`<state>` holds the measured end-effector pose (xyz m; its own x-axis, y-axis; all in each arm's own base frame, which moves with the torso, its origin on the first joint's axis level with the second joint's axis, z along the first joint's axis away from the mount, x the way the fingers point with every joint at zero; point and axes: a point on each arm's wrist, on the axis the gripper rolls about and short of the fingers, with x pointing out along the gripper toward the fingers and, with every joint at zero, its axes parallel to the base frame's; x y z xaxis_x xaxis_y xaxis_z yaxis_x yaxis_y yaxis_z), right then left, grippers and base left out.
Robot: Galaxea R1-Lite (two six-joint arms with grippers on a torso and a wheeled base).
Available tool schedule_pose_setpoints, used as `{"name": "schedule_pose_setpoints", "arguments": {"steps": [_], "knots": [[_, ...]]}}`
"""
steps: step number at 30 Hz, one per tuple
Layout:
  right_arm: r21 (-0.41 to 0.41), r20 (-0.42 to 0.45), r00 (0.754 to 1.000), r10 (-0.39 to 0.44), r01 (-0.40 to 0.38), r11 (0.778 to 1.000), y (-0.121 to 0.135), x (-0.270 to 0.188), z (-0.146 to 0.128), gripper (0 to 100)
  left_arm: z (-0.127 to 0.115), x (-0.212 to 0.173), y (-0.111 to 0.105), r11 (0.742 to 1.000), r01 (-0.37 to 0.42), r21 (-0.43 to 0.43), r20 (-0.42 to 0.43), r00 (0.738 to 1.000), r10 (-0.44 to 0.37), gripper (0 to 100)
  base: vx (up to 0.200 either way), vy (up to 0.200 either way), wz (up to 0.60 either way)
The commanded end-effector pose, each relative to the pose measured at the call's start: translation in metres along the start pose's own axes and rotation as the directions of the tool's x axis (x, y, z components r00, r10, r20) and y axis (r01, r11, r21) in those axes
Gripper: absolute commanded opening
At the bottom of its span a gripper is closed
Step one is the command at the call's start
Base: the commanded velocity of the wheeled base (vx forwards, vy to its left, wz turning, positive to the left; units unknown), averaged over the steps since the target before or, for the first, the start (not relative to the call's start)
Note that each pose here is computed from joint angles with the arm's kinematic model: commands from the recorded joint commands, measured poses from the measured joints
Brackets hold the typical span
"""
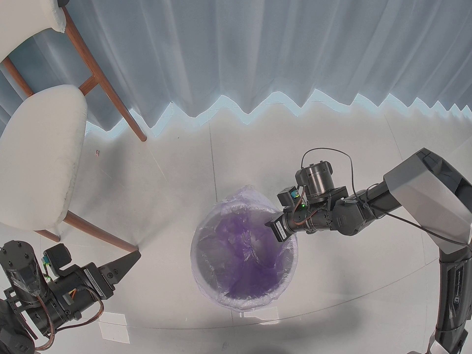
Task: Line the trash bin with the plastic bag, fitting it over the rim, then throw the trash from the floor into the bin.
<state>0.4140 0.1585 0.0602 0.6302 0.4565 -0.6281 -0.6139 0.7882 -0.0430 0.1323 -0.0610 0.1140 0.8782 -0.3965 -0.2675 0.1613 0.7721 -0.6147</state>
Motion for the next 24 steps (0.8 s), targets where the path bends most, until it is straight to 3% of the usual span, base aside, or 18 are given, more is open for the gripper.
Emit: {"name": "schedule_pose_setpoints", "arguments": {"steps": [1, 2, 16, 19, 24], "knots": [[-0.014, 0.001, 1.0, -0.014, 0.014, 1.0, -0.002, 0.013, -0.007, 0, -0.004, -0.002, 0.003, 1.0, -0.013, 0.001, -0.016, 1.0, 0.013, 100, 0.0, 0.0, 0.0], [-0.018, 0.01, 1.0, -0.02, 0.021, 1.0, -0.003, 0.014, -0.007, 100, -0.004, -0.002, 0.003, 1.0, -0.013, 0.001, -0.016, 1.0, 0.013, 100, 0.0, 0.0, 0.0], [-0.023, 0.061, 0.998, -0.031, 0.033, 0.999, 0.0, -0.003, 0.008, 100, -0.007, -0.001, 0.002, 1.0, -0.009, 0.006, -0.041, 0.999, 0.009, 100, 0.0, 0.0, 0.0], [-0.005, 0.108, 0.993, -0.044, 0.044, 0.999, -0.001, -0.018, 0.02, 100, -0.014, 0.001, 0.005, 0.999, -0.04, 0.014, -0.106, 0.994, 0.041, 100, 0.0, 0.0, 0.0], [0.102, 0.196, 0.978, -0.071, 0.052, 0.993, -0.003, -0.037, 0.03, 100, -0.027, 0.013, 0.014, 0.993, -0.111, 0.031, -0.226, 0.967, 0.115, 100, 0.0, 0.0, 0.0]]}}
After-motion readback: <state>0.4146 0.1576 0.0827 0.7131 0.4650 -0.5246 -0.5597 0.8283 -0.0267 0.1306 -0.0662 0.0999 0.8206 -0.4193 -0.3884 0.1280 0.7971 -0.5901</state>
